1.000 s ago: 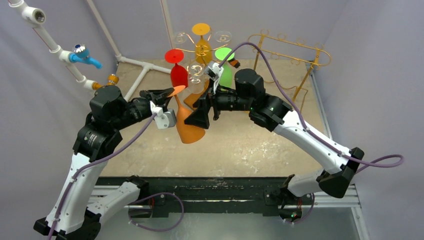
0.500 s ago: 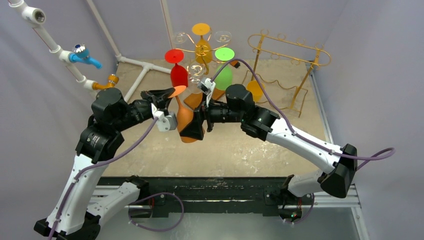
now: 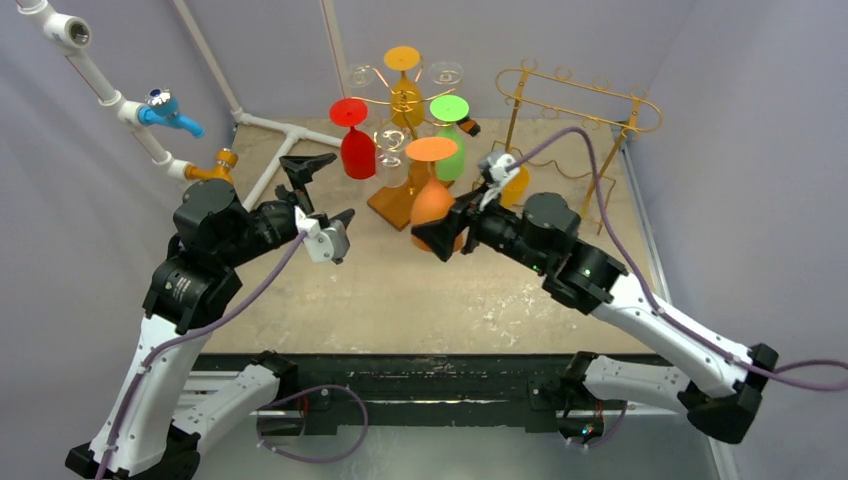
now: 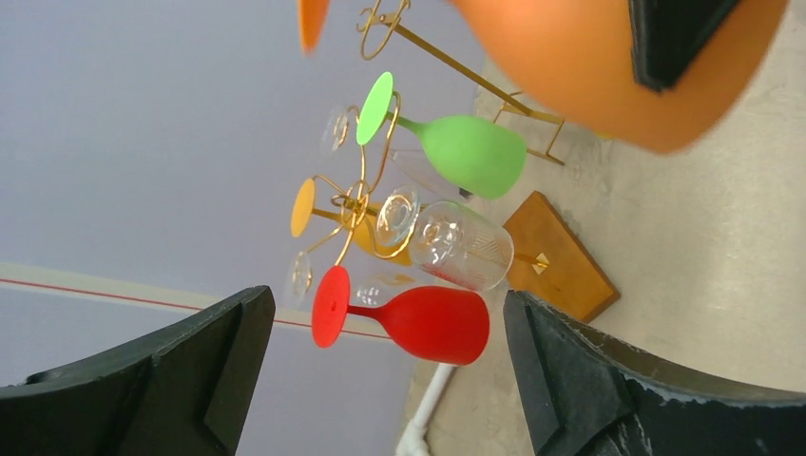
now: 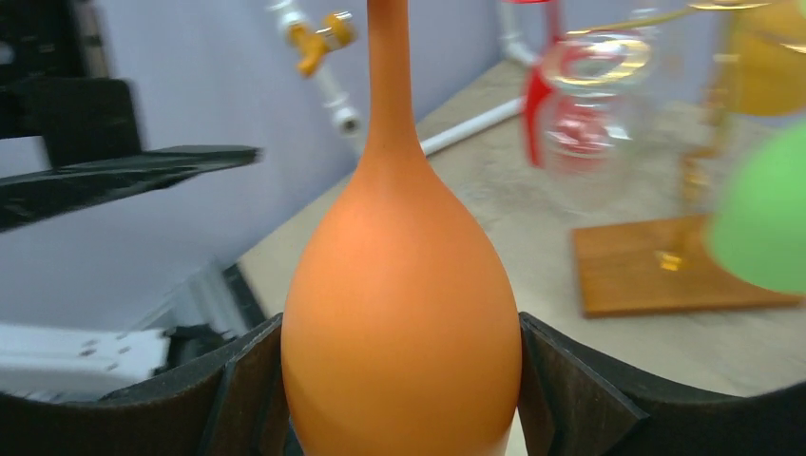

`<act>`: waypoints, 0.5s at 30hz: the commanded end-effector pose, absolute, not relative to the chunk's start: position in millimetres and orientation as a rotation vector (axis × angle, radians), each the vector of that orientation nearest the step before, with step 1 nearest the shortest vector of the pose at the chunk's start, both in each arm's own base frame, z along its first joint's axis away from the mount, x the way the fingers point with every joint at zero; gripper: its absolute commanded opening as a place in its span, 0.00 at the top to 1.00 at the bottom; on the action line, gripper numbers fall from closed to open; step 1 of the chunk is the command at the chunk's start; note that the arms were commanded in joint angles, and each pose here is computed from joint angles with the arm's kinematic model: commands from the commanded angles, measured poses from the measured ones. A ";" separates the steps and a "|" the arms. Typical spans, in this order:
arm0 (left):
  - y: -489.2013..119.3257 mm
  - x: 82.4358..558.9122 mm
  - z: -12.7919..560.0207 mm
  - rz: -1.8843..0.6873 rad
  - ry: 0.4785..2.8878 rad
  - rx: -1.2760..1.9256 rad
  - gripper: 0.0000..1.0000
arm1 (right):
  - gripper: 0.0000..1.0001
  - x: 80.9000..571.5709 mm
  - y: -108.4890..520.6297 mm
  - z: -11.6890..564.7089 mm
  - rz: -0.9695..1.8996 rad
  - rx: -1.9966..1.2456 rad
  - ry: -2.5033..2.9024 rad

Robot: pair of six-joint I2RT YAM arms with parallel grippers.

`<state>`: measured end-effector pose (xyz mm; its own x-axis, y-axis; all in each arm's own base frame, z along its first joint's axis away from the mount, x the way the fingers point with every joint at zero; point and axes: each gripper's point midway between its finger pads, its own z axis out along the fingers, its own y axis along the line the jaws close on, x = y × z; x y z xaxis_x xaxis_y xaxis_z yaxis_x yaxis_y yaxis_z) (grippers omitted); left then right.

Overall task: Place the wine glass upside down on the wine glass rack
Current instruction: Turn the wine glass upside down at the wine rack.

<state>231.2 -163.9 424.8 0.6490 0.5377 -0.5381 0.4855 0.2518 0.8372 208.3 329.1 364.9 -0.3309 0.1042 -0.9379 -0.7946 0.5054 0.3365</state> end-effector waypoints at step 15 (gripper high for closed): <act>-148.0 218.9 385.9 -0.161 1.327 1.204 0.00 | 0.39 315.5 81.5 306.0 0.183 0.101 1.567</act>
<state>218.2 -149.6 393.6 0.3812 0.5305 -0.7571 0.6742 0.4008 0.6203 306.4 105.5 267.3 -0.1757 0.1204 -0.9771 -0.1558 0.9766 0.1484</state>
